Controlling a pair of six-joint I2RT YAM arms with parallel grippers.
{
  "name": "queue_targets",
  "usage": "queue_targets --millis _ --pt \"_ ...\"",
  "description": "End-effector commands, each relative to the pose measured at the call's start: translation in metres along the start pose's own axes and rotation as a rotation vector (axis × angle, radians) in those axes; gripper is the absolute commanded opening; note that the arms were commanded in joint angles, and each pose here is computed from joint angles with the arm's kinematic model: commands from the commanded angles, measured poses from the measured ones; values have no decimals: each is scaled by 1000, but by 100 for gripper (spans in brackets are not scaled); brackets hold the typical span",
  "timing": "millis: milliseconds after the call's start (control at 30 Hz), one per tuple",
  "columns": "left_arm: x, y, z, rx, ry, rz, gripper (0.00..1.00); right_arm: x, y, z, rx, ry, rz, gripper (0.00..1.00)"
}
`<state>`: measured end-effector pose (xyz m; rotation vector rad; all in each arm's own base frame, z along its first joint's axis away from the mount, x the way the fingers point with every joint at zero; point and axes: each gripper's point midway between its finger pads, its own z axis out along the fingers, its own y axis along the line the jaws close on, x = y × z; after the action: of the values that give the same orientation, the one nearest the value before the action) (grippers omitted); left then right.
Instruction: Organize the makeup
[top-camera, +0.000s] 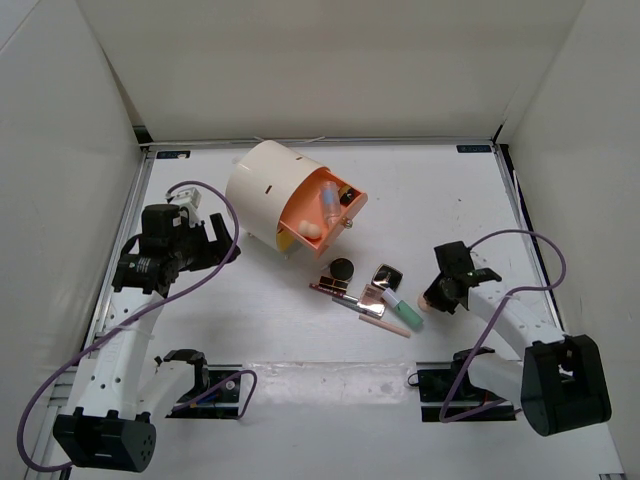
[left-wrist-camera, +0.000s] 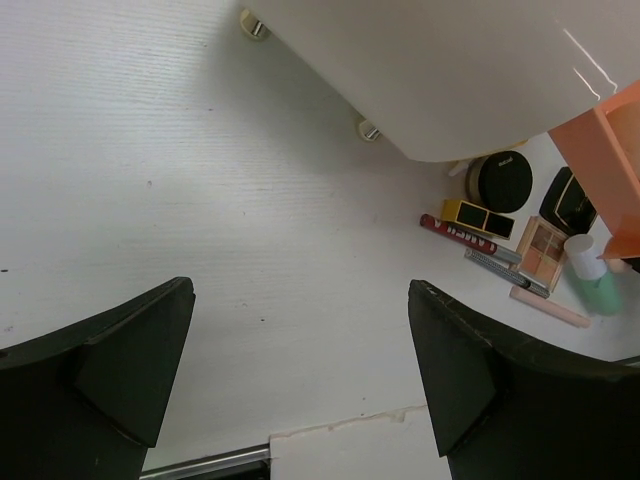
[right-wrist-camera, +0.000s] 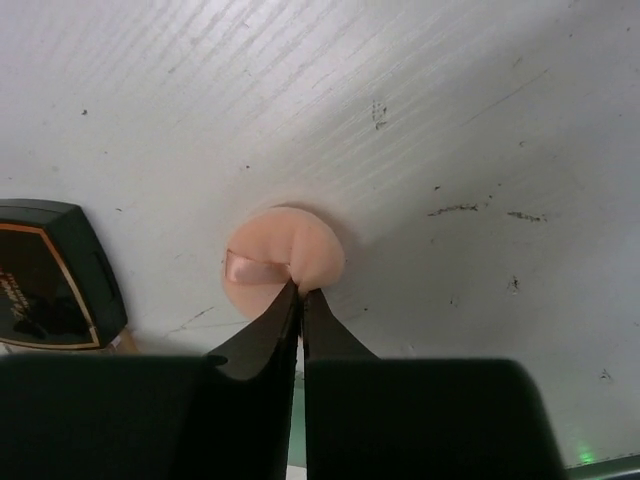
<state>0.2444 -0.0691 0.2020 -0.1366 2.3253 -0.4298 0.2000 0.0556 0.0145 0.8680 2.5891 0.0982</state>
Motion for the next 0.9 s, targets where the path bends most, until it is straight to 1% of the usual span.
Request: queue_targets --millis 0,33,67,133,167,233,267,333,367,400,467,500,533,567,600,667,733,867 --pt "-15 -3 -7 -6 -41 3 98 -24 12 -11 -35 -87 -11 2" --pt "-17 -4 -7 -5 -44 3 98 -34 17 -20 -53 -118 -20 2" --pt "-17 -4 -8 -6 -42 0 98 -55 36 -41 -103 -166 -52 2" --pt "-23 -6 -8 -1 -58 3 98 -77 59 -69 -183 -223 -84 3" --pt "-25 -7 -9 2 -67 5 98 -96 91 -100 -297 -272 -118 4" --pt "-28 -8 -9 -2 -71 3 98 -108 127 -129 -409 -321 -199 5" --pt "-31 -8 -9 0 -80 4 98 -121 152 -162 -502 -367 -243 5" --pt "-36 -10 -9 3 -89 -1 98 -124 179 -186 -585 -388 -294 6" --pt "-37 -10 -10 3 -90 -5 98 -116 198 -188 -620 -363 -342 6" --pt "-40 -12 -10 5 -96 -10 98 -120 218 -211 -686 -389 -373 6" --pt "-53 -16 -12 16 -119 -2 98 -106 250 -215 -747 -370 -456 6" --pt "-56 -18 -13 21 -124 0 98 -108 265 -230 -786 -392 -481 6" --pt "-66 -23 -14 33 -142 7 98 -104 275 -232 -803 -387 -512 6" --pt "-71 -24 -13 36 -141 9 98 -92 289 -226 -813 -356 -553 7" --pt "-76 -28 -14 48 -150 14 98 -91 302 -236 -841 -373 -593 8" --pt "-91 -32 -13 55 -160 33 98 -66 320 -232 -883 -305 -673 9" --pt "-100 -37 -11 74 -164 63 98 -61 333 -237 -895 -316 -730 13" --pt "-131 -41 2 76 -195 127 98 -51 343 -222 -875 -283 -784 25"
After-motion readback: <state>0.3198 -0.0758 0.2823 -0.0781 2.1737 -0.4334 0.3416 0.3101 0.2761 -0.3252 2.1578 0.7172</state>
